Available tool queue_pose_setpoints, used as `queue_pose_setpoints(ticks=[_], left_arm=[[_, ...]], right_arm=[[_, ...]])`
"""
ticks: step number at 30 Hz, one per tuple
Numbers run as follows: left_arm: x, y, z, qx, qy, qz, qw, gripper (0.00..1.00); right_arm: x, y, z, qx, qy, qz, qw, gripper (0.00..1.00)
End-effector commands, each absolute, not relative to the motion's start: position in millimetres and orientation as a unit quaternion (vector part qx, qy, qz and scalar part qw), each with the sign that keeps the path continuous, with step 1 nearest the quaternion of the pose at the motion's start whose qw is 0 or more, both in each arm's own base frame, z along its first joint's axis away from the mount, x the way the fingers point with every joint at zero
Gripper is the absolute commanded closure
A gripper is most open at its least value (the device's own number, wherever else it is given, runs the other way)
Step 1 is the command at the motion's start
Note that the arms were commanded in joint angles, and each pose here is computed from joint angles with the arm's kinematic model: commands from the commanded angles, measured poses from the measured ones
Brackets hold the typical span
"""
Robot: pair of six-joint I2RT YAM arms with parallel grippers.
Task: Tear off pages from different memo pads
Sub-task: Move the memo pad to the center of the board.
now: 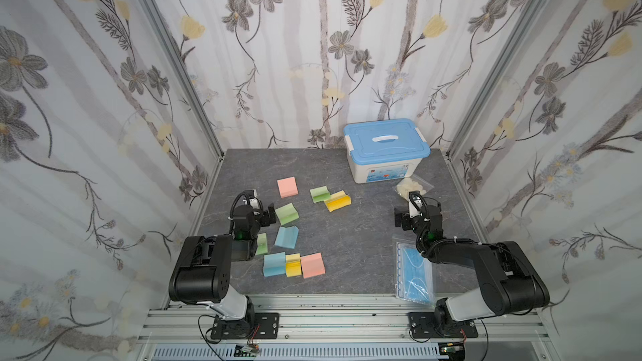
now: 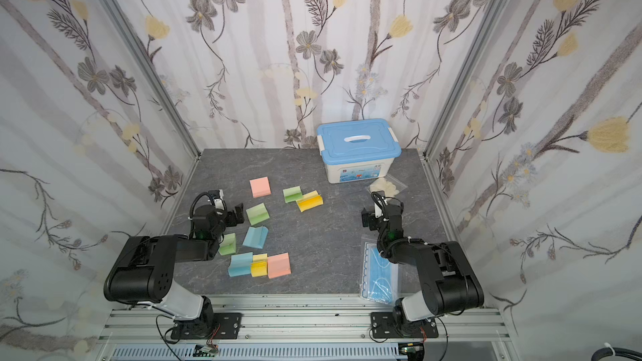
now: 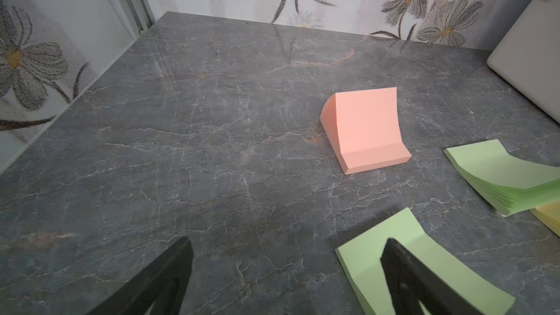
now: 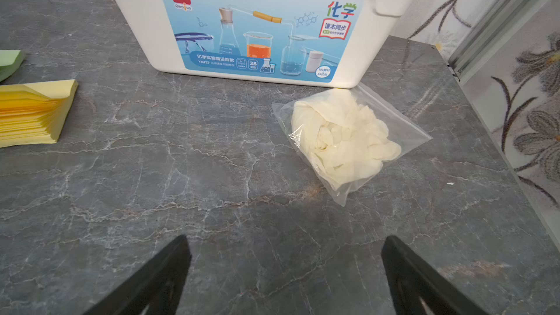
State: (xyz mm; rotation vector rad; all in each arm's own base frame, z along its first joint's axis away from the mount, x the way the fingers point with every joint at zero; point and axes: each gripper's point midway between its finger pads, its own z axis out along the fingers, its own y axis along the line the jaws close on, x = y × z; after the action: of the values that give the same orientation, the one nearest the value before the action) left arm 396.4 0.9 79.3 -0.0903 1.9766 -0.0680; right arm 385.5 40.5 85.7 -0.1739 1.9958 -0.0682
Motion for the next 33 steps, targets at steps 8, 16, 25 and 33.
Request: queue_pose_setpoints(ticks=[8, 16, 25, 33], left_arm=[[399.9, 1.5, 87.1, -0.036, 0.827, -0.027, 0.560, 0.00], [400.0, 1.4, 87.2, -0.036, 0.827, -0.027, 0.560, 0.00], [399.9, 1.4, 87.3, -0.036, 0.827, -0.027, 0.560, 0.00], [400.1, 3.6, 86.7, -0.039, 0.827, -0.039, 0.559, 0.00]], right_arm=[[386.6, 39.1, 95.9, -0.070, 0.825, -0.043, 0.560, 0.00], [386.7, 39.0, 95.9, -0.070, 0.825, -0.044, 0.559, 0.00], [386.7, 39.1, 95.9, -0.070, 0.825, -0.043, 0.560, 0.00], [393.2, 36.2, 93.2, -0.065, 0.835, -0.006, 0.546, 0.00]])
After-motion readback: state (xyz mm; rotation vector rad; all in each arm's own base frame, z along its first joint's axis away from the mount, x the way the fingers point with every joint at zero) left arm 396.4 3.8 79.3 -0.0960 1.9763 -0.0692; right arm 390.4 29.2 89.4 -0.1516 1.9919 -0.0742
